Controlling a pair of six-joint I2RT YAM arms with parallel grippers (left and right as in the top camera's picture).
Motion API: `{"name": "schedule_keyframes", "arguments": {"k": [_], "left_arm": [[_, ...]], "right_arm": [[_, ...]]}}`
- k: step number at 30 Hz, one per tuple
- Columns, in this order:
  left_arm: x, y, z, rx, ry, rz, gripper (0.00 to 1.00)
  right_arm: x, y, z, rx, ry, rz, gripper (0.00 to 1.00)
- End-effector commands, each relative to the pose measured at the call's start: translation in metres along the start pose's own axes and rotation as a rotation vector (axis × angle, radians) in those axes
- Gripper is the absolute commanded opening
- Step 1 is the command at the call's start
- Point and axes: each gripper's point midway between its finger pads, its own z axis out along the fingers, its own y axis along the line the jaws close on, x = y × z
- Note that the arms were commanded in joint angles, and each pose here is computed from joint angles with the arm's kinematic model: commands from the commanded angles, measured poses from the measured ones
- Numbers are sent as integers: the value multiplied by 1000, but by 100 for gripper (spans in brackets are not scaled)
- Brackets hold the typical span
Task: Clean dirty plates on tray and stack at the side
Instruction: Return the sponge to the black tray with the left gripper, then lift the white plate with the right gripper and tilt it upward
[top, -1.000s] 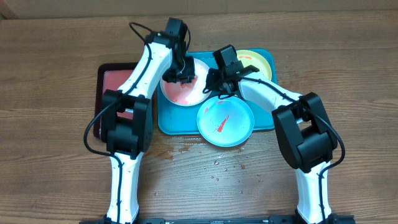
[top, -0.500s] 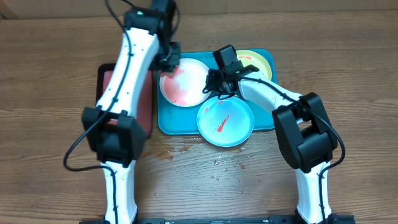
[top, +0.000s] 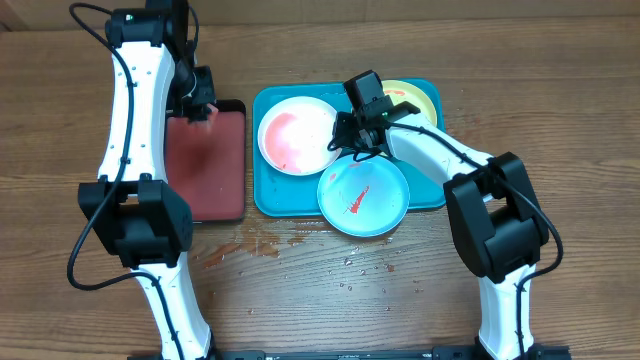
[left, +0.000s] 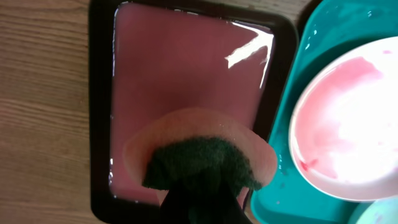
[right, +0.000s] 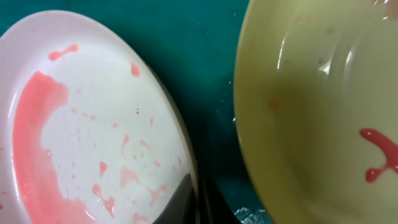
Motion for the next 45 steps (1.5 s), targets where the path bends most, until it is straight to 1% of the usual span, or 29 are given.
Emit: {"name": "schedule_keyframes", "arguments": {"k": [1,4,8,11,16,17,18,19,20,21,23,24,26,30,37,40,45], "left_arm": [[17,6,18,16,64,36,4],[34,6,52,18,136,36,4],[52,2,83,36,189,16,5],[57,2,94,40,200,11,4],[59,3,99,39,205,11,4],[59,2,99,46,205,11,26],[59,0,98,57,202,16,49],[58,0,96,59,197,17,61],[57,0,94,61,187,19,68],[55,0,91,63,174,19,70],[49,-1,79,70,133,20,86],[46,-1,69,75,103,21,100],[40,-1,46,87,36,31,100],[34,0,-16,114,-130,44,100],[44,8,-115,144,-392,93,100],[51,13,-143,164,-470,115,100],[63,13,-175,258,-548,161,100]], "right_arm": [[-22,19,-36,-53,-76,-39,4],[-25,21,-43,-59,-86,-39,4],[-28,24,-50,-67,-101,-58,4],[-29,24,-54,-61,-105,-63,4],[-29,24,-55,-61,-106,-62,4],[-29,23,-55,-61,-105,-62,4],[-29,23,-55,-60,-105,-62,4],[-29,23,-55,-60,-104,-62,4],[-29,23,-55,-59,-103,-62,4],[-28,23,-56,-58,-102,-62,4],[-29,24,-59,-61,-106,-63,4],[-30,25,-62,-64,-111,-64,4],[-34,28,-71,-68,-131,-69,4],[-46,28,-94,-38,-197,-97,4],[-59,13,-128,107,-302,-183,4],[-60,9,-132,191,-336,-233,4],[-59,17,-143,371,-438,-373,4]]}}
